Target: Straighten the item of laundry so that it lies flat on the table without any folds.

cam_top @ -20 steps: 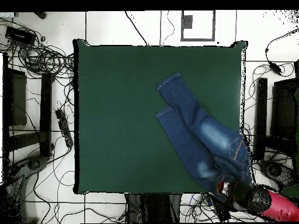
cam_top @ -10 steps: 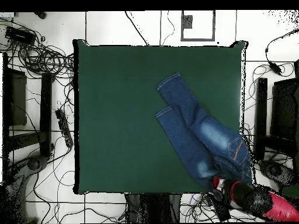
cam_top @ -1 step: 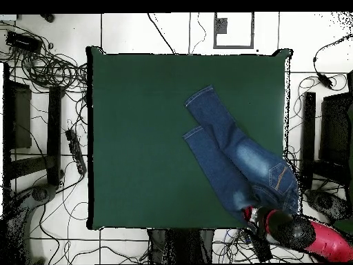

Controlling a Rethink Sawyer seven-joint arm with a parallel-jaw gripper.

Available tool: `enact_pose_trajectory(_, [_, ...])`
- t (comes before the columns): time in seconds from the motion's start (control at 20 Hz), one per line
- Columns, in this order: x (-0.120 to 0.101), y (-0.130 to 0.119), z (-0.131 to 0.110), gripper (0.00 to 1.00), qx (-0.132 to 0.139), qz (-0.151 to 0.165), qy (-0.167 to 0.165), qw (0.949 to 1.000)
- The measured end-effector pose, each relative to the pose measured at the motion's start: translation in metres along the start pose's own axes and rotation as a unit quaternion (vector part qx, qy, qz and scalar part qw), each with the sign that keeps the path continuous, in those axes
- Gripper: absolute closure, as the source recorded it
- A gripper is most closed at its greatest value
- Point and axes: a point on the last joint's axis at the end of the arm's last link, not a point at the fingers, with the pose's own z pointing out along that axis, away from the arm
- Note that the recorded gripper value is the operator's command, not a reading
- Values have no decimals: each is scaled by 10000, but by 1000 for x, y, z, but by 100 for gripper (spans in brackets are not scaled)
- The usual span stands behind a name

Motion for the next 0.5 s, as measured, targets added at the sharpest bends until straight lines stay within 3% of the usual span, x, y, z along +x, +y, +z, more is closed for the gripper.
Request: enact_pose_trajectory(0.5, [2,16,-17,0,262,-265,468,9982])
